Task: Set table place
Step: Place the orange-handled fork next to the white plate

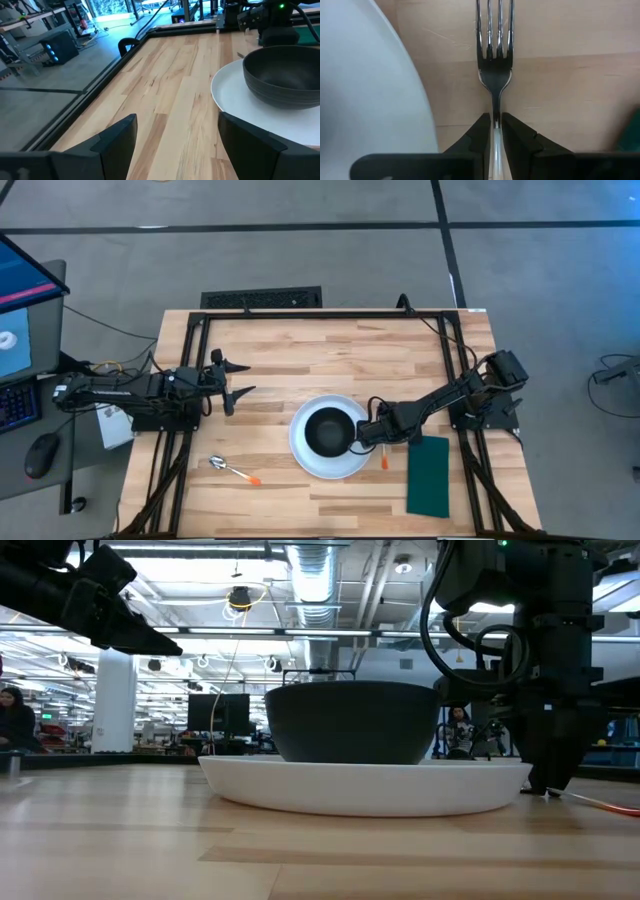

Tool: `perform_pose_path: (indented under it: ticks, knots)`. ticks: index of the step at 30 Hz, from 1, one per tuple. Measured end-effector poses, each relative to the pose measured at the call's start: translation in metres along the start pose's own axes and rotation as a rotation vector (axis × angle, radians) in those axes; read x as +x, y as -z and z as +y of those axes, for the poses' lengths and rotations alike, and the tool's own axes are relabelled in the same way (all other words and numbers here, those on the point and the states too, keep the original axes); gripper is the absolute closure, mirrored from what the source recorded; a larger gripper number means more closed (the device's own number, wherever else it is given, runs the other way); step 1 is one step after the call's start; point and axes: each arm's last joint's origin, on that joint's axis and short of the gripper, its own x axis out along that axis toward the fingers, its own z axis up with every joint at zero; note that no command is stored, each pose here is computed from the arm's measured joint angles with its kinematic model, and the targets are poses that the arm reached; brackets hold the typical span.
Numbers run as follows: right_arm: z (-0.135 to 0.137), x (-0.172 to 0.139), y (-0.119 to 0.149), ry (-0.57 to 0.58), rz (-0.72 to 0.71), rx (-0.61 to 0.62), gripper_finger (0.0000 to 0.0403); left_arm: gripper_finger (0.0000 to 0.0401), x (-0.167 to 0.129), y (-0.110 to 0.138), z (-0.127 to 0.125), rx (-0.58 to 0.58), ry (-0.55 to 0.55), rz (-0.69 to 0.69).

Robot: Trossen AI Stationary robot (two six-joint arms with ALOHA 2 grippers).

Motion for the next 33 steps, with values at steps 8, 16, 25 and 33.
perform_pose_path:
  ticks: [8,16,25,33]
  knots:
    - [0.0001,0.0000,-0.0003,0.000,0.001,0.010,0.0330,0.0134,0.0000,0.0001,0.0000,0.000,0.000,0.001]
    - [0.0004,0.0000,-0.0002,-0.002,0.002,-0.007,0.0330,0.0134,0.0000,0.0000,0.0000,-0.001,0.000,0.000]
    - [0.0020,0.0001,0.0004,-0.020,0.009,-0.007,0.0330,0.0134,0.0000,0.0001,0.0000,-0.001,0.000,0.001]
    - [0.0021,0.0001,0.0005,-0.022,0.009,-0.007,0.0330,0.0134,0.0000,0.0001,0.0000,-0.001,0.000,0.001]
